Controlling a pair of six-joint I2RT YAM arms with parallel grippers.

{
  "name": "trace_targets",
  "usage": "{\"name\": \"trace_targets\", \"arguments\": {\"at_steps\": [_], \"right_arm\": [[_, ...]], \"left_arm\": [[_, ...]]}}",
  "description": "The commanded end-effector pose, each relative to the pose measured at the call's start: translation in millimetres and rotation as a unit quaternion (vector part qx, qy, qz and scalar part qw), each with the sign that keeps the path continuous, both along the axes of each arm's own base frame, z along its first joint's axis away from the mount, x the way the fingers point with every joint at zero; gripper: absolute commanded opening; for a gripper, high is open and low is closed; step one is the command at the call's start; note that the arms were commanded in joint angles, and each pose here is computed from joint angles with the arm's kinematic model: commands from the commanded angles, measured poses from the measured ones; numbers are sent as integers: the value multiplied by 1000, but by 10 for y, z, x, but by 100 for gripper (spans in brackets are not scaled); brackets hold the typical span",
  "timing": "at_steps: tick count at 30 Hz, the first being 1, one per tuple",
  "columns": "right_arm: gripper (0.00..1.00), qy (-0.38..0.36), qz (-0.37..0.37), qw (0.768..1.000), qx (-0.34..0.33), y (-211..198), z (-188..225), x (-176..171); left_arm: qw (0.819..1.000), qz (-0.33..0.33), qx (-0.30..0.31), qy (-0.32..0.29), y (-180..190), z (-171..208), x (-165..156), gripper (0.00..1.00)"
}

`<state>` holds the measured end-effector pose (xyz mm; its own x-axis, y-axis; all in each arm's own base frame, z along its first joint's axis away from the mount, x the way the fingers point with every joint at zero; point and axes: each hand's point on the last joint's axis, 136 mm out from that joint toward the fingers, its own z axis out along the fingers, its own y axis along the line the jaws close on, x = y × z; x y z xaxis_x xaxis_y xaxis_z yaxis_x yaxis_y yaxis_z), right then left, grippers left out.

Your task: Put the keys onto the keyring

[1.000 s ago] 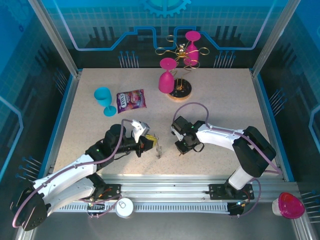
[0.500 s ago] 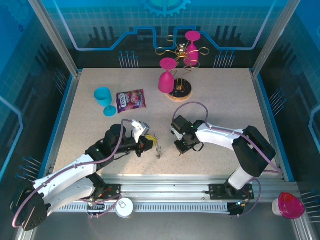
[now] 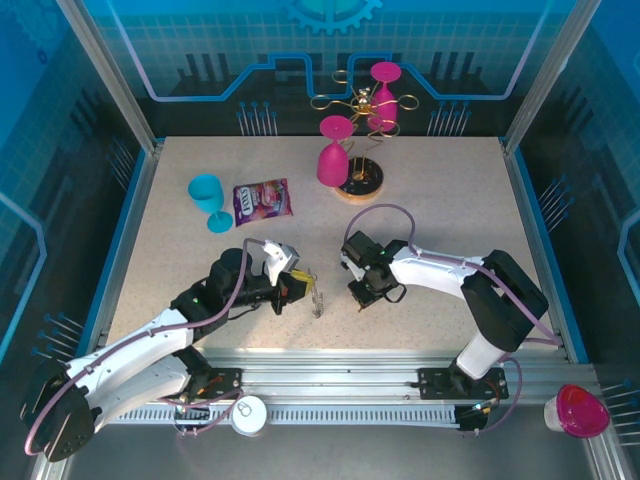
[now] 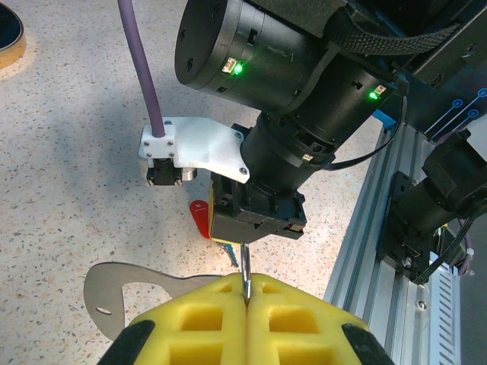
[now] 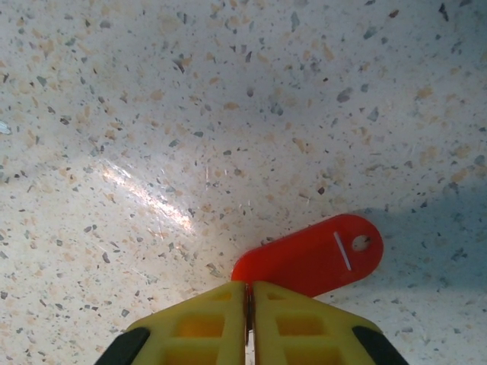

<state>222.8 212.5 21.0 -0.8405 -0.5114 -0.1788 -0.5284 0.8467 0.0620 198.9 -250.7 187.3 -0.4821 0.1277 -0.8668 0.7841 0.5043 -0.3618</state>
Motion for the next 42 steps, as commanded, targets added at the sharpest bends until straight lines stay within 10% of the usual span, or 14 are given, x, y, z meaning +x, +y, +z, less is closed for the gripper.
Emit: {"name": "trace_targets", "arguments": {"at_steps": [1, 12, 29, 42], "right_arm": [[8, 5, 11, 1000, -1, 55, 15, -17], [15, 16, 14, 1000, -6, 41, -4, -46], [0, -43, 57, 997, 39, 159, 337, 9], [0, -149, 292, 914, 238, 644, 1163, -444]], "left_arm": [[1000, 1, -3, -5, 22, 17, -7, 0], [1000, 2, -3, -6, 22, 22, -3, 0], [1000, 1, -1, -12, 30, 36, -5, 0], [999, -17, -5, -38, -12, 87, -11, 0]]}}
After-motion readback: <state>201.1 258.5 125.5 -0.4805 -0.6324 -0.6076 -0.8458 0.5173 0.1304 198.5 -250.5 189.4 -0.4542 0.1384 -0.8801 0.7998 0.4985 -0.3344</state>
